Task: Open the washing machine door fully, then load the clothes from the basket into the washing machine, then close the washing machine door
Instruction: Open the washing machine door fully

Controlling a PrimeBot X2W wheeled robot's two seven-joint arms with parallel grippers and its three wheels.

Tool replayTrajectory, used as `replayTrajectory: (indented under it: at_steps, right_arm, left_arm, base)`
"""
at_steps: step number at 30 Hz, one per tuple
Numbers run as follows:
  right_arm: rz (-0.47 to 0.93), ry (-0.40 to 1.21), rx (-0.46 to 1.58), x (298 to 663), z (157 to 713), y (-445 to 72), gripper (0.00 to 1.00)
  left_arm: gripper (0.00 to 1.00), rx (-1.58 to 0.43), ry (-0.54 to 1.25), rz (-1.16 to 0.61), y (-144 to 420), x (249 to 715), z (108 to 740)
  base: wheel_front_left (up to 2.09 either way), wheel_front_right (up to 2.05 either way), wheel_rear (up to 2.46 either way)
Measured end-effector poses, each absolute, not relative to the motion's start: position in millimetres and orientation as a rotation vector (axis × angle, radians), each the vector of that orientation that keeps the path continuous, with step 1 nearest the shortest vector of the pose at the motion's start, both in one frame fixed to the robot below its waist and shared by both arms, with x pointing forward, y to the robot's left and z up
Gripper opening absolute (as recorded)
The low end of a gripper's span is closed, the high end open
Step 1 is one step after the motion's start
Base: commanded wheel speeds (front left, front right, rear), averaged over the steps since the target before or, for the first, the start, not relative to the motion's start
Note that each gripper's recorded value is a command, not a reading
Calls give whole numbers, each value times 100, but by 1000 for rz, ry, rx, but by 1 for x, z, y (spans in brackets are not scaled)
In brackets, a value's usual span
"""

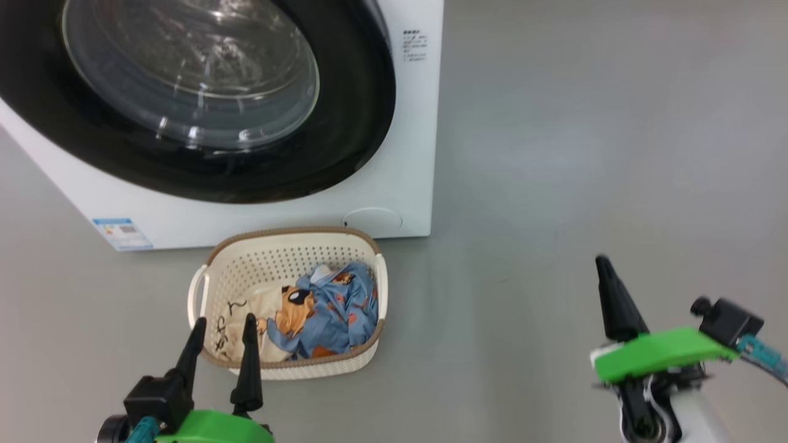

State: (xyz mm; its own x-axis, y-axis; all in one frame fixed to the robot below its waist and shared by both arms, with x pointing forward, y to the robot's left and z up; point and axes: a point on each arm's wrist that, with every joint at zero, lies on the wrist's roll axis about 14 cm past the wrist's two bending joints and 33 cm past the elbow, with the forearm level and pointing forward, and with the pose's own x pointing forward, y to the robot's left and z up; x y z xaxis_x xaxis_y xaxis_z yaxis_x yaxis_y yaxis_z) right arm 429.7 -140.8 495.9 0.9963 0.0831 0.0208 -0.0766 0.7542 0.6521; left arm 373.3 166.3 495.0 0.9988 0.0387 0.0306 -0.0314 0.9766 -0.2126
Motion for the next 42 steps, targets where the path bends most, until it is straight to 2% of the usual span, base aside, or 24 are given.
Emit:
replayTrajectory:
  at_steps: [4, 13, 22, 29, 42]
  right_arm:
    - [105, 26, 842, 455, 503, -132, 0]
    - [215, 42, 910, 517, 534, -108, 0]
    - [369, 71, 886, 577, 568, -69, 0]
    - [475, 134, 859, 608, 574, -36, 0]
    - [579, 199, 880, 664, 581, 3, 0]
  left_arm:
    - [100, -217, -26, 42, 168, 376, 492]
    - [100, -232, -7, 65, 173, 386, 486]
    - [100, -245, 16, 107, 183, 395, 477]
    - [100, -255, 44, 131, 188, 402, 468]
    - [100, -249, 90, 157, 194, 415, 450]
  base:
    - [0, 0, 0]
    - [0, 0, 0]
    - [0, 0, 0]
    - [0, 0, 0]
    - [0, 0, 0]
